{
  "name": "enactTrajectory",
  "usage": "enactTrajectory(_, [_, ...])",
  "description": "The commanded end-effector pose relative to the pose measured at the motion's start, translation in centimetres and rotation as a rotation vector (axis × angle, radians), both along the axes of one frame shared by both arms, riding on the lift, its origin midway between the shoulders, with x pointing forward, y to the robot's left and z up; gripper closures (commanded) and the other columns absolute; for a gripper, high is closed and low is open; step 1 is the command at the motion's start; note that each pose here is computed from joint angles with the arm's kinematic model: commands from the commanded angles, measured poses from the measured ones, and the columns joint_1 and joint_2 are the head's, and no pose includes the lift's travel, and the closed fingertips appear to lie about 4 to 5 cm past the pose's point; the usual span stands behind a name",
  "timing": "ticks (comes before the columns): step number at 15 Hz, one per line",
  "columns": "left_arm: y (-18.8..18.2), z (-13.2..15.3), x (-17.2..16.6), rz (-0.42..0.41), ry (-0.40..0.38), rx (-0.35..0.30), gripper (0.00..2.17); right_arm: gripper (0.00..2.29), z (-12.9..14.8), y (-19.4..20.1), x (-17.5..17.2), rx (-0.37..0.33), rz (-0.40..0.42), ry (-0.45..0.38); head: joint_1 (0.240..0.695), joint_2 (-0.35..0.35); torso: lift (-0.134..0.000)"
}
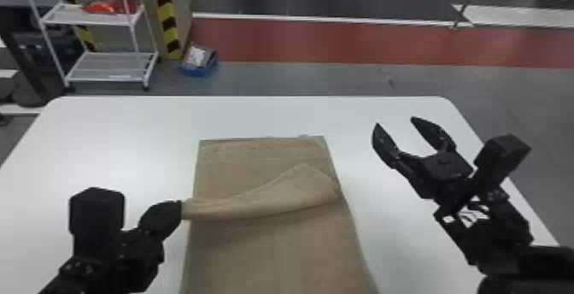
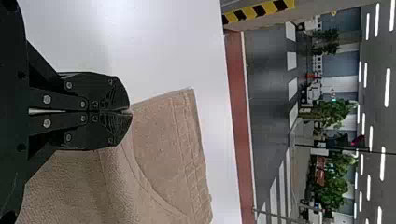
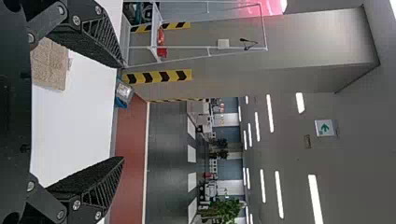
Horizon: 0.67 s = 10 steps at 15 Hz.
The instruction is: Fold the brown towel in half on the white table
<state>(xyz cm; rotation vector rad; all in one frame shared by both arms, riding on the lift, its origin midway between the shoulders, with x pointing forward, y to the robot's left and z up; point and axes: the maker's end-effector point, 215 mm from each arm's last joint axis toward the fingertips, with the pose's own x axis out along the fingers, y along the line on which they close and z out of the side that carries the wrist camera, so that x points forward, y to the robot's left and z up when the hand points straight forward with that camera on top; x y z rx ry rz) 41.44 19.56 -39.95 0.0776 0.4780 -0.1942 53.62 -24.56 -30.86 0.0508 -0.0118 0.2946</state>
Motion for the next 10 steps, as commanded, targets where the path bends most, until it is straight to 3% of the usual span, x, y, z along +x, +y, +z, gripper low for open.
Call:
enactTrajectory(1, [0.8, -0.8, -0.8, 0.011, 0.02, 0.011, 1.33, 0.27, -1.4, 1.2, 1.7, -0.007, 0.021, 0.034, 0.695, -0.061, -0.123])
enactTrajectory(5, [1.3, -1.0, -0.8, 0.018, 0.026, 0.007, 1.33, 0.46, -5.9, 4.1, 4.9, -0.04, 0.073, 0.135, 0.695, -0.026, -0.123])
enactTrajectory(8, [1.8, -0.8, -0.7, 0.024, 0.025, 0.004, 1.33, 0.46, -8.3, 7.5, 6.0, -0.074, 0.125, 0.179, 0.695, 0.01, -0.123])
enactTrajectory(10, [2.1, -0.8, -0.9, 0.028, 0.018, 0.001, 1.33, 0.46, -9.8, 10.6, 6.1, -0.133, 0.161, 0.197, 0.695, 0.032, -0.123])
